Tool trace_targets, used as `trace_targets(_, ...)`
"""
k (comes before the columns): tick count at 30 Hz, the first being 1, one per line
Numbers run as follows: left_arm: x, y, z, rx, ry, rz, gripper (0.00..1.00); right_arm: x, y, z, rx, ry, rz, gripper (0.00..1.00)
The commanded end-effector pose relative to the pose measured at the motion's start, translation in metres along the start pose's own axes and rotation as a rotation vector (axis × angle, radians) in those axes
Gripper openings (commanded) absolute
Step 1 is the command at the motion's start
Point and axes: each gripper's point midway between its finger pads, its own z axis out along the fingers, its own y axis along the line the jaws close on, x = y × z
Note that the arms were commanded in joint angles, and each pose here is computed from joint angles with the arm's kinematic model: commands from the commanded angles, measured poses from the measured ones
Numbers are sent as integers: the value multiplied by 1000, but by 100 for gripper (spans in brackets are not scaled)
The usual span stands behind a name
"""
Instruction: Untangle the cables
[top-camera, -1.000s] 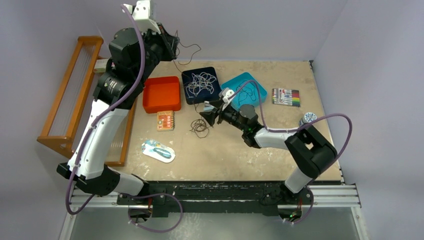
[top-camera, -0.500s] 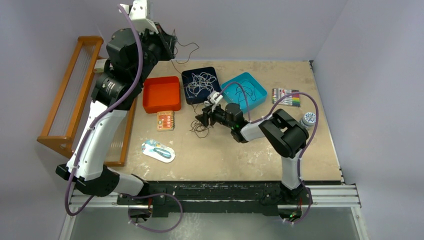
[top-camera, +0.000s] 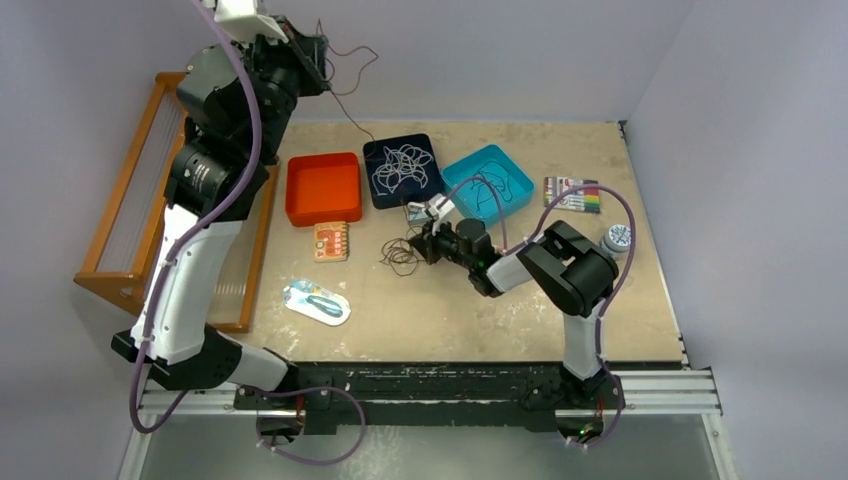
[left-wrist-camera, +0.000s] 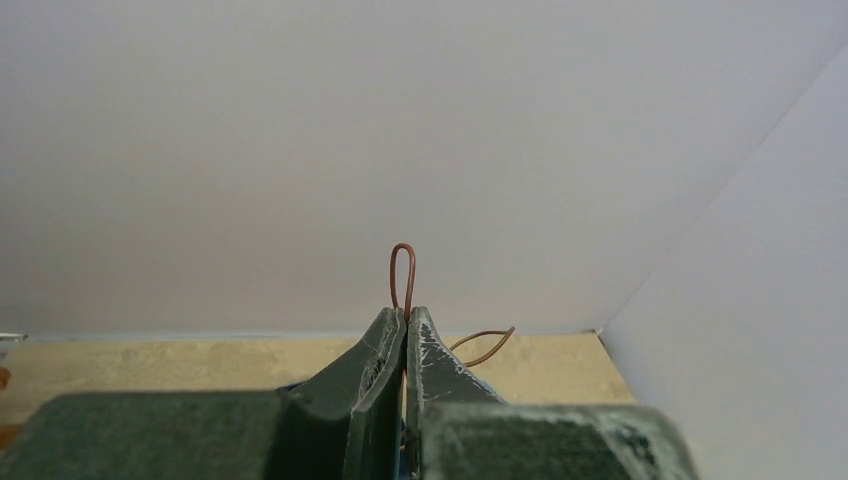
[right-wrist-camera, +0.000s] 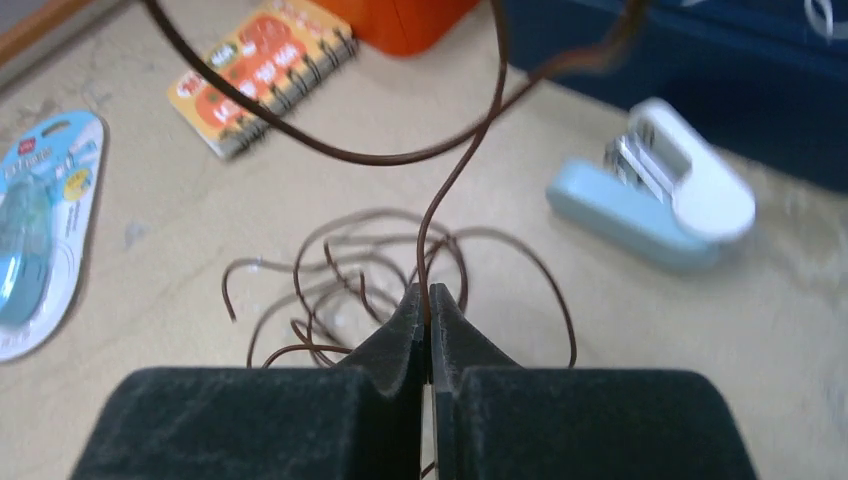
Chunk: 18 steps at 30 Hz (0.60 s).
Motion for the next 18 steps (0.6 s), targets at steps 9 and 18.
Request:
trace_targets(9, -84, 19, 5, -154, -289, 25, 0, 29, -14, -59, 197, 87, 186, 0)
trace_targets(18, -75, 26, 13, -199, -278, 74, 0, 6, -12, -80, 229, 61, 182, 0)
